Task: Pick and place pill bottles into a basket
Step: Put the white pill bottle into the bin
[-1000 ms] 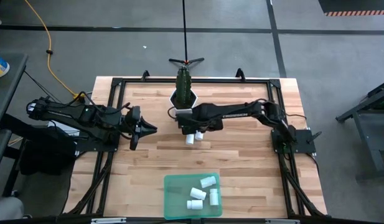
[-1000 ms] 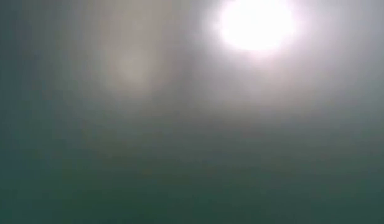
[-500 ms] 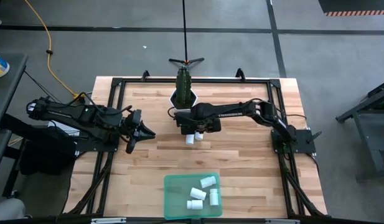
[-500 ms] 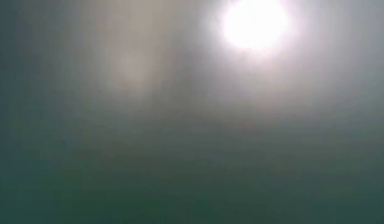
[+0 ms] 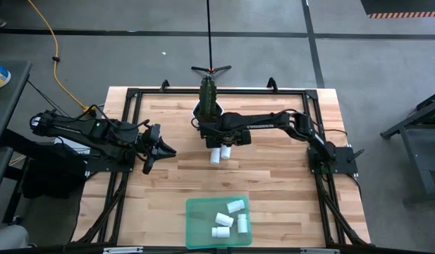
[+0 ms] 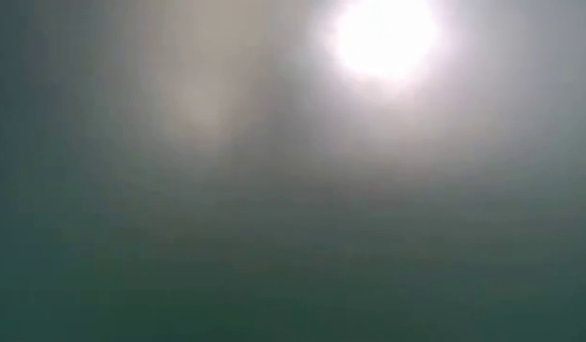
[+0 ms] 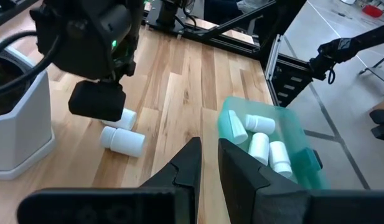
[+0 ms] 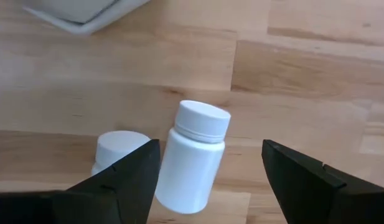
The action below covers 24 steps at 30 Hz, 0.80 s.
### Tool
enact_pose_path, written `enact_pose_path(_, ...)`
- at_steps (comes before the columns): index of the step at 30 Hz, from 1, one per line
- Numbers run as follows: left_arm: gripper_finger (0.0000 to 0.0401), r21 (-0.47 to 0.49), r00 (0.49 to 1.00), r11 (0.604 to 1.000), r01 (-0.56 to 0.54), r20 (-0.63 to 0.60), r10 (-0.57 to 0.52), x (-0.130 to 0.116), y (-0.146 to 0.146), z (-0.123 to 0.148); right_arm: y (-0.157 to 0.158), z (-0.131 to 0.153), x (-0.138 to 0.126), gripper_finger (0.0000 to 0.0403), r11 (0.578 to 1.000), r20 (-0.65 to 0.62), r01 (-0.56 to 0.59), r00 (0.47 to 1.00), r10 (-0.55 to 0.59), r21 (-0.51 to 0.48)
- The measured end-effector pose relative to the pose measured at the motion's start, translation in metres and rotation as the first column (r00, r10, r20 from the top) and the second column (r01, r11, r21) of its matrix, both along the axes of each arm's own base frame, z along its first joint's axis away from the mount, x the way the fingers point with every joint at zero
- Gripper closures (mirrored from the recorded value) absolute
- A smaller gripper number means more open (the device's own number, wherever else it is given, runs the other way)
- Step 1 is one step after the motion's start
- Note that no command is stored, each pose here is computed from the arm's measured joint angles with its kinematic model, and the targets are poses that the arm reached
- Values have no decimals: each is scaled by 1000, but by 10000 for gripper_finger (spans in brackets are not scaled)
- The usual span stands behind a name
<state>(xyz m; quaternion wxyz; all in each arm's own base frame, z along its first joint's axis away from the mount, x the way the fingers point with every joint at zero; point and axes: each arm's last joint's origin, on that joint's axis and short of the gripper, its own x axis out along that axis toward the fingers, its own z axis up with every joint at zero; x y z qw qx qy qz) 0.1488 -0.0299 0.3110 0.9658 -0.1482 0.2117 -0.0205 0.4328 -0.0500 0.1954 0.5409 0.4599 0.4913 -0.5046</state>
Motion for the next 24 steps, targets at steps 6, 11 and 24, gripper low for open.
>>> enact_pose_path(6, 311, 0, 1000, 1000, 0, 0, 0, 0, 0, 0, -1, -12, 4, 131, 999, -7, 16, 1000, -16, 36)
enact_pose_path(11, 311, -5, 1000, 1000, -2, 2, 2, 0, 0, 0, 0, -19, 5, 131, 999, -27, 19, 999, -18, 44)
enact_pose_path(24, 311, -19, 1000, 1000, -6, -2, 6, 0, 0, 0, -1, -36, 8, 133, 999, -60, 19, 998, -16, 50)
